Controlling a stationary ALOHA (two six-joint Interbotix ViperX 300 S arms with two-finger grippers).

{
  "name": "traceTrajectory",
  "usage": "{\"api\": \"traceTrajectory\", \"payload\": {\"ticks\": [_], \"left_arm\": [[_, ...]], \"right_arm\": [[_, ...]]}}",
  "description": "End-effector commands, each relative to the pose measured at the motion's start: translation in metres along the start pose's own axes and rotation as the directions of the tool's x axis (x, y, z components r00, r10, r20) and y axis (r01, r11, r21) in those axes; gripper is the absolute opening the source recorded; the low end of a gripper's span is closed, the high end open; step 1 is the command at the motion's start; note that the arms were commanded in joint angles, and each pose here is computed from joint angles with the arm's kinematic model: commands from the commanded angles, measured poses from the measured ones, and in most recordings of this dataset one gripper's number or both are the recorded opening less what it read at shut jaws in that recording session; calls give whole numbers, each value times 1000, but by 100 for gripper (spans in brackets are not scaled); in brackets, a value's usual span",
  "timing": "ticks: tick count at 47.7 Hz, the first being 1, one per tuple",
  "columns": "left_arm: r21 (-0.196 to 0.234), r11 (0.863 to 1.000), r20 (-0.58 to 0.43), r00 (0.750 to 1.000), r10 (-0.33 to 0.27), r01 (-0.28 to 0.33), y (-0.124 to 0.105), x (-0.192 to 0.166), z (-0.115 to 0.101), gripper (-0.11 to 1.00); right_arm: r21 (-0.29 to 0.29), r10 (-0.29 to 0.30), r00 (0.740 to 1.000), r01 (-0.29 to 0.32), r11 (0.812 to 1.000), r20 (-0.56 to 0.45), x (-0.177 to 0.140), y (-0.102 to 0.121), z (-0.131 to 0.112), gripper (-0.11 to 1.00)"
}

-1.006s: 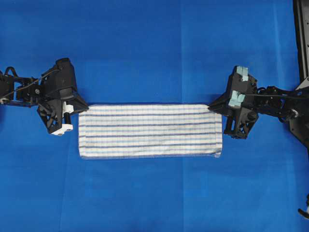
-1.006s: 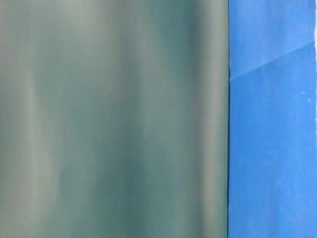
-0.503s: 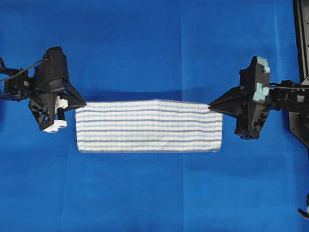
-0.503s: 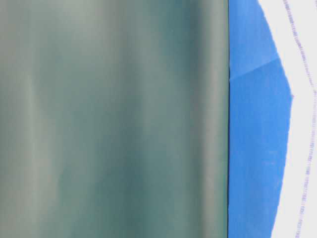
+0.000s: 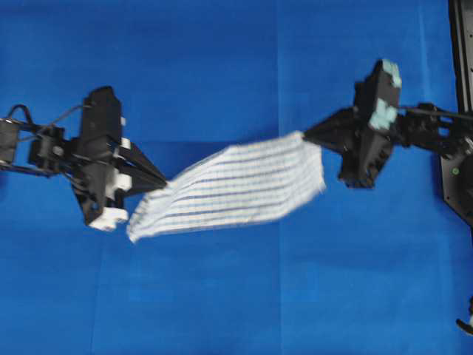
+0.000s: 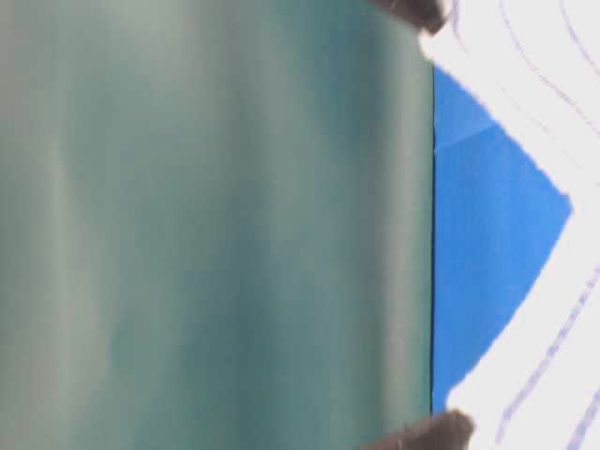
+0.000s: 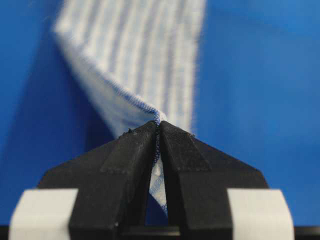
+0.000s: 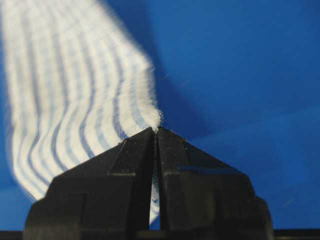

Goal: Fold the blue towel.
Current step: 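Lift the strip and rotate it vertical, right gripper moving to top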

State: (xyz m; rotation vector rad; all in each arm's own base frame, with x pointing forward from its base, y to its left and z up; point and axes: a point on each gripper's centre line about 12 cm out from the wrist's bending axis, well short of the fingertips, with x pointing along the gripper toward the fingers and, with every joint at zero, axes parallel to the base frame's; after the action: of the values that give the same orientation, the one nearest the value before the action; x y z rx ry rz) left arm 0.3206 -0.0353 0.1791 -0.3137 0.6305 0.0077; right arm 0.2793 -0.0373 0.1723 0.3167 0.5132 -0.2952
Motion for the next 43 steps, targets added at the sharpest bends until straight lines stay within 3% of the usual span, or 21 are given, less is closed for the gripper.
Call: {"api": "traceTrajectory", "payload": {"ticks": [1,8,13,26,43], "left_arm": [[-6,999,49,998,-35,35,-15,6,22,4],[-46,997,73,996,-56,60,-27,18,38,4],[-50,996,101,992,-74,79,-34,26,49,4],[-8,987,246,957,-155,162,-61,42,83,4],[91,982,323,928,-188,167,-78,86,113,4]], "right_arm": [[-4,-24,999,24,1000,46,6,-6,21,26],[-30,-70,995,72,997,68,14,-20,42,26],[-36,-98,991,101,994,86,16,-31,55,26],[-33,-168,976,174,984,135,15,-58,81,26],[-17,-225,963,230,973,150,11,-81,93,26]]}}
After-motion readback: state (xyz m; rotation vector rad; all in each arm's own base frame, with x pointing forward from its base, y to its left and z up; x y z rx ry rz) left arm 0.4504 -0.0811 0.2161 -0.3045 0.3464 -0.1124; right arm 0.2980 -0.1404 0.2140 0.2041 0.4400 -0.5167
